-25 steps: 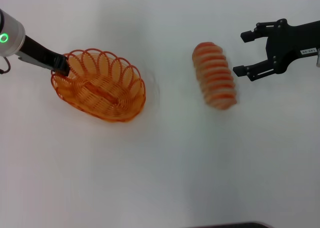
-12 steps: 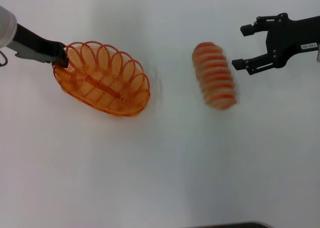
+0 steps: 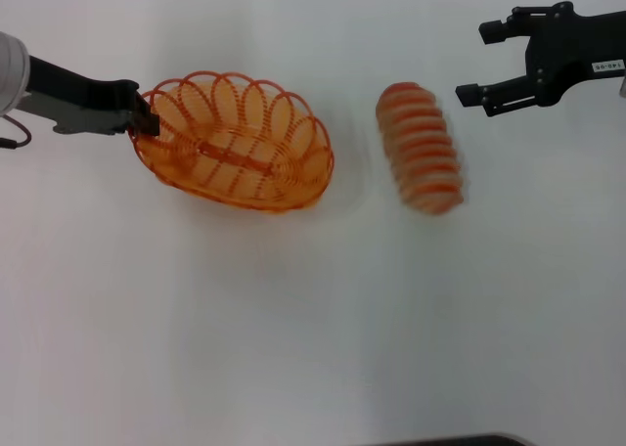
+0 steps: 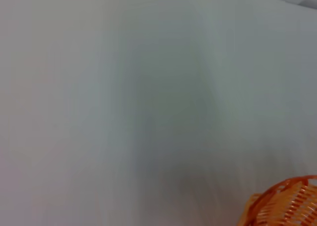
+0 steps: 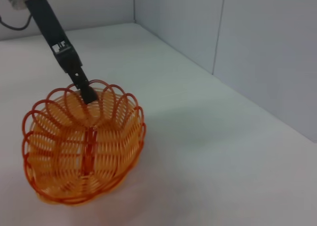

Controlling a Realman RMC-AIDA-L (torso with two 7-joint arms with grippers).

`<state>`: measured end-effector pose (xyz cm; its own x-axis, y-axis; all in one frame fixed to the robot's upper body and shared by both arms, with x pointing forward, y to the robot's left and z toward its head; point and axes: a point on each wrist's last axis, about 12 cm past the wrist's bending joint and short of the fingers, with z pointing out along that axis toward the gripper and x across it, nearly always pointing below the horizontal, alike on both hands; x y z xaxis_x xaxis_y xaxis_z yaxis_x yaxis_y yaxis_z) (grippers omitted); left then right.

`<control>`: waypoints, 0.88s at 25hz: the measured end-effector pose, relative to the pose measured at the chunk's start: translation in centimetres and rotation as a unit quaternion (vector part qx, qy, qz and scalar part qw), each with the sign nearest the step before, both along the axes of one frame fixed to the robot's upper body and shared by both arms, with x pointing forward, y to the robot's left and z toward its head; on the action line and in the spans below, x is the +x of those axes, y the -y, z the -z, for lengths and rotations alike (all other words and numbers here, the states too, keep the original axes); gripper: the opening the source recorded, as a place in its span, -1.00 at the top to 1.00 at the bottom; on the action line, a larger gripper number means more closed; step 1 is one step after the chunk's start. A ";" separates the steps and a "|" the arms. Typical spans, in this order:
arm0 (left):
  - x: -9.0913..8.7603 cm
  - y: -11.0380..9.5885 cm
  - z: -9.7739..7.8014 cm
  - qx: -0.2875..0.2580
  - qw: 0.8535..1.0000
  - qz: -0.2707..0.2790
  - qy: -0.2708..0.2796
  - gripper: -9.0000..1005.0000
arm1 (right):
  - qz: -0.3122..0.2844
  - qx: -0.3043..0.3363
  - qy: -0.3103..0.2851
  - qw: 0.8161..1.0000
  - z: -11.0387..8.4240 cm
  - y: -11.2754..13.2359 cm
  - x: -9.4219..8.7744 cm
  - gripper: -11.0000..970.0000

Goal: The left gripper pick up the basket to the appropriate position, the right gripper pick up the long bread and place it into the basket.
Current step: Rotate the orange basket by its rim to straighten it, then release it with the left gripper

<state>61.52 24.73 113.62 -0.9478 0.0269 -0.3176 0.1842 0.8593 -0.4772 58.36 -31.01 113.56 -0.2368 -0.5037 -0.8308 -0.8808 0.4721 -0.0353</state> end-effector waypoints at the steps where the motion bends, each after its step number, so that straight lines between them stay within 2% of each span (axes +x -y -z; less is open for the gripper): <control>1: 0.0 0.0 0.0 0.000 1.000 0.000 0.000 0.79 | 0.001 0.000 0.001 1.000 0.0 0.0 0.0 -0.91; 7: -0.6 -0.1 0.3 -0.040 0.999 -0.025 -0.006 0.79 | 0.012 0.011 0.007 1.000 -0.2 0.2 0.1 -0.91; 22: -2.3 -0.7 2.9 -0.095 0.991 -0.092 0.003 0.79 | 0.059 0.032 0.025 0.997 -0.3 1.2 0.4 -0.91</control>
